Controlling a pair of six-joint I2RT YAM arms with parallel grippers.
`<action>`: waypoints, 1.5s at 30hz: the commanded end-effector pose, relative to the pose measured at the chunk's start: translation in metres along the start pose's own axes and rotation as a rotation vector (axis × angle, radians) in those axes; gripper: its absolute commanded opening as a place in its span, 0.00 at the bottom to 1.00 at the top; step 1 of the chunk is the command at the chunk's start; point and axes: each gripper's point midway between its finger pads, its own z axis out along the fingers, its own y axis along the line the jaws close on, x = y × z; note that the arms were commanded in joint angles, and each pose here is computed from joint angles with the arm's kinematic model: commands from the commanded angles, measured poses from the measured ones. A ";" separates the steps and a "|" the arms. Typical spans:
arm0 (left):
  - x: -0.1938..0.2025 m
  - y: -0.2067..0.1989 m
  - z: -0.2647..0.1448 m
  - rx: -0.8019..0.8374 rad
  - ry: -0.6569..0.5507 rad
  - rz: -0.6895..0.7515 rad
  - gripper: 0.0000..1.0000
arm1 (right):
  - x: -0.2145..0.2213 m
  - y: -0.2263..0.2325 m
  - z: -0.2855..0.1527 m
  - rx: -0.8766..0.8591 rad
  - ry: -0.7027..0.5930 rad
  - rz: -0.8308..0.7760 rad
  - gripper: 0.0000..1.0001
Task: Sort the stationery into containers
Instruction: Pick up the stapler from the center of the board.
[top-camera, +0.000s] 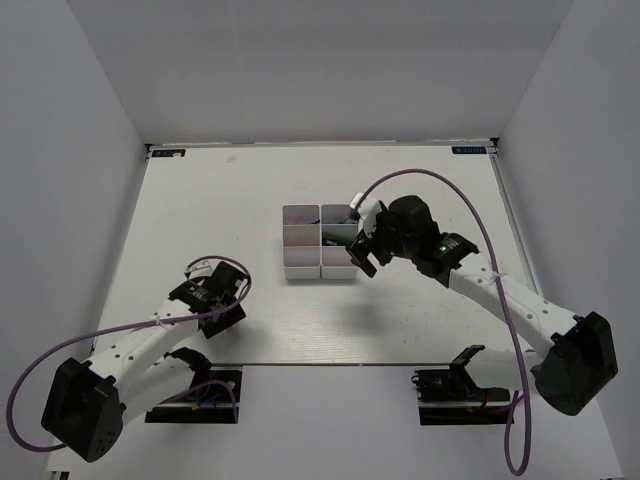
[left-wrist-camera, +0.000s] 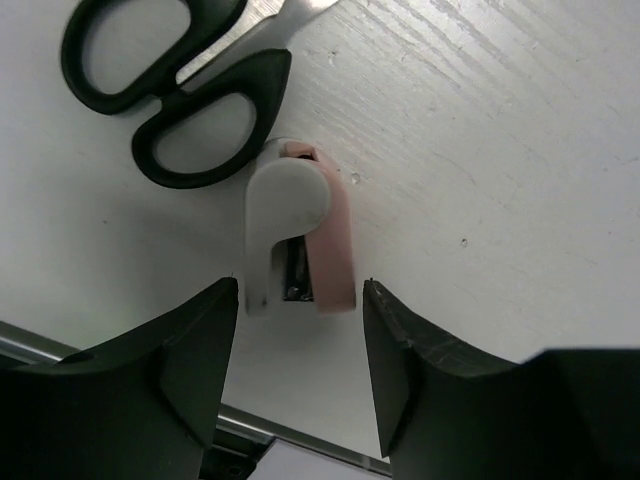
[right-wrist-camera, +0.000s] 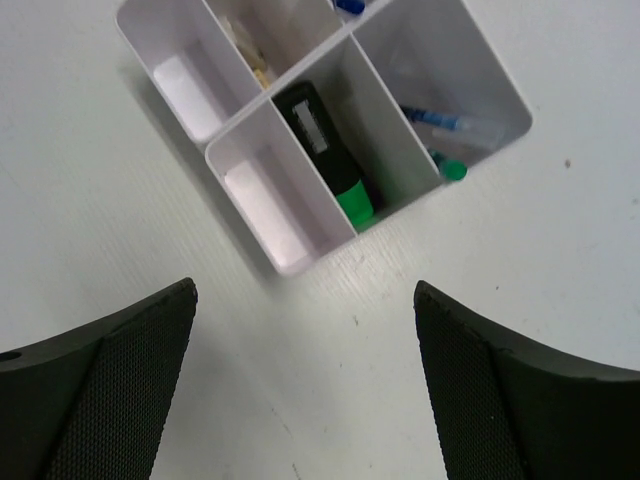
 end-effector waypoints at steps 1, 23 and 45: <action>0.000 -0.018 0.007 0.074 0.028 -0.046 0.64 | -0.006 0.001 -0.008 -0.004 -0.068 0.033 0.90; -0.037 -0.098 -0.064 0.377 -0.066 0.175 0.08 | 0.033 -0.002 -0.030 0.008 -0.052 0.155 0.79; -0.035 -0.222 -0.114 0.629 0.140 0.351 0.00 | 0.058 -0.023 -0.039 0.127 -0.065 0.216 0.39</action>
